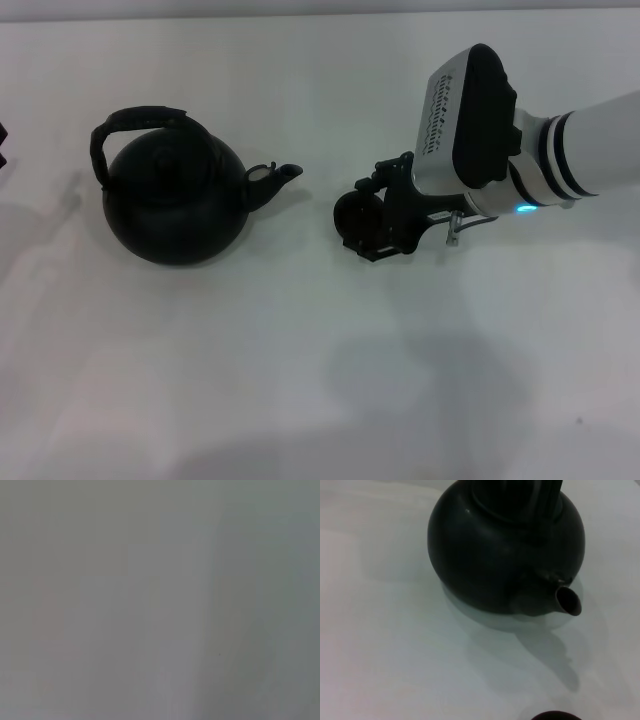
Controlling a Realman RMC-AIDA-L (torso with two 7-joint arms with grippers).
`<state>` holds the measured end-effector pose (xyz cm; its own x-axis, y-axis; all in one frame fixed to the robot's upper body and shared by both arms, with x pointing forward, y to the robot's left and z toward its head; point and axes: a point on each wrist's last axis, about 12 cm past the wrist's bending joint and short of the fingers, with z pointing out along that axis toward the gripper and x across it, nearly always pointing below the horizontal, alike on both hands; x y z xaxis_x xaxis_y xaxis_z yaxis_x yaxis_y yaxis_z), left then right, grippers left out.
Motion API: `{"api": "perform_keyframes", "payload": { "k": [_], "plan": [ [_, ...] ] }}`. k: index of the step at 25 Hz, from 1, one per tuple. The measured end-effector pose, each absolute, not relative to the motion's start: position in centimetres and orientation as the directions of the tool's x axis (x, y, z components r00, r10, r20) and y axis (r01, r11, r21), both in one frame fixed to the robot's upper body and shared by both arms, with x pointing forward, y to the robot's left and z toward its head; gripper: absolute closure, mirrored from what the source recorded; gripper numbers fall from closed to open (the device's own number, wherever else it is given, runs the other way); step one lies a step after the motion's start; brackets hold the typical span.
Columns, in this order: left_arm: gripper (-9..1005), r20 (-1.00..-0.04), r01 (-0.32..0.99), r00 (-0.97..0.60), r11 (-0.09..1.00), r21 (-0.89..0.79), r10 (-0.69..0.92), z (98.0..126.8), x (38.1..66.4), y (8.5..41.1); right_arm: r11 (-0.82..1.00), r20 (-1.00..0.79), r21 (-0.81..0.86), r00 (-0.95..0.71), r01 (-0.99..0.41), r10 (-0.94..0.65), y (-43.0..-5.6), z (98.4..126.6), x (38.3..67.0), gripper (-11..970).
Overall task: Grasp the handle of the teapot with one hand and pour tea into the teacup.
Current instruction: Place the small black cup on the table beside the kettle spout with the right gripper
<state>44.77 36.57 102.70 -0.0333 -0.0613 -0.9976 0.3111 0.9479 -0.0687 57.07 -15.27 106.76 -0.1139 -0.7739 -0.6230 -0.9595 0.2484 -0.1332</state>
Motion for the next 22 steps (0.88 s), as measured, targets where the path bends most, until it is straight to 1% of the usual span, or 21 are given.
{"api": "perform_keyframes", "payload": {
  "k": [11,22],
  "plan": [
    [121,-0.997,0.316,-0.038,0.946,-0.069,-0.06,102.61,44.71,36.47,0.261,-0.627,-0.133,-0.123,-0.956,-0.769,-15.31,106.87,57.2,178],
    [120,-0.997,0.307,-0.048,0.949,-0.073,-0.062,102.37,44.17,36.62,0.252,-0.634,-0.156,-0.099,-0.955,-0.767,-15.13,107.43,57.31,102]
  ]
}}
